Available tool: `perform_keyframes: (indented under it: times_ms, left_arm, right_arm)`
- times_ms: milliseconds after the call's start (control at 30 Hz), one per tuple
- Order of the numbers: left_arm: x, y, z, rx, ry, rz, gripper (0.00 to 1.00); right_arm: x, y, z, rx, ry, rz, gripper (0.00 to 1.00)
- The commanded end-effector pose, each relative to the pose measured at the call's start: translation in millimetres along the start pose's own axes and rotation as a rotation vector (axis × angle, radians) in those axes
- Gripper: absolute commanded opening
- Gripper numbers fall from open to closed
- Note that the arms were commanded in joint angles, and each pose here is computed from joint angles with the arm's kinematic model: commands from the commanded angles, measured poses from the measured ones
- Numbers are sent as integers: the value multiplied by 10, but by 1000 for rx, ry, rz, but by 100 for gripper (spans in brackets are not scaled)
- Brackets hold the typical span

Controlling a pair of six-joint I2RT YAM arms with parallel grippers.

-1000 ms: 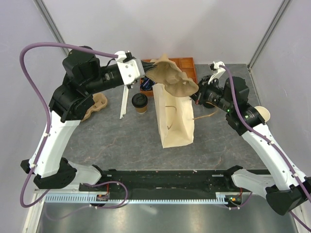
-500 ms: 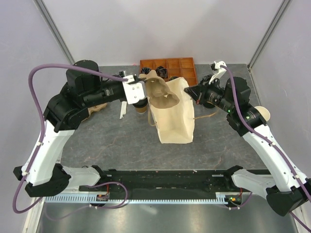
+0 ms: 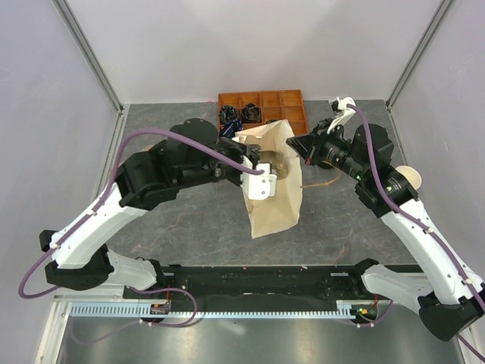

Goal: Pack the takeout coffee

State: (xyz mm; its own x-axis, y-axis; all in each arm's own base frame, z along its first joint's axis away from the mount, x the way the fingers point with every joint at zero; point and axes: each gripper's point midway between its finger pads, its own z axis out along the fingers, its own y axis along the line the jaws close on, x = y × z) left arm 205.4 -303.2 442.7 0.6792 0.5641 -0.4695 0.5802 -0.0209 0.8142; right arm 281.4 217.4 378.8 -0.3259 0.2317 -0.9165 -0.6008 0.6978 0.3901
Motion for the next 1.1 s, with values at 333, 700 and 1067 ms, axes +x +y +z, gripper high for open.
perform_keyframes:
  times_ms: [333, 700, 1067]
  left_arm:
    - [-389, 254, -89, -192, 19, 111, 2]
    - [-437, -88, 111, -100, 80, 85, 2]
    - [-116, -295, 225, -101, 224, 3, 2]
  right_arm:
    - [13, -127, -109, 111, -28, 99, 0]
    - [-59, -73, -177, 105, -56, 134, 0]
    - [159, 43, -286, 45, -11, 227, 0]
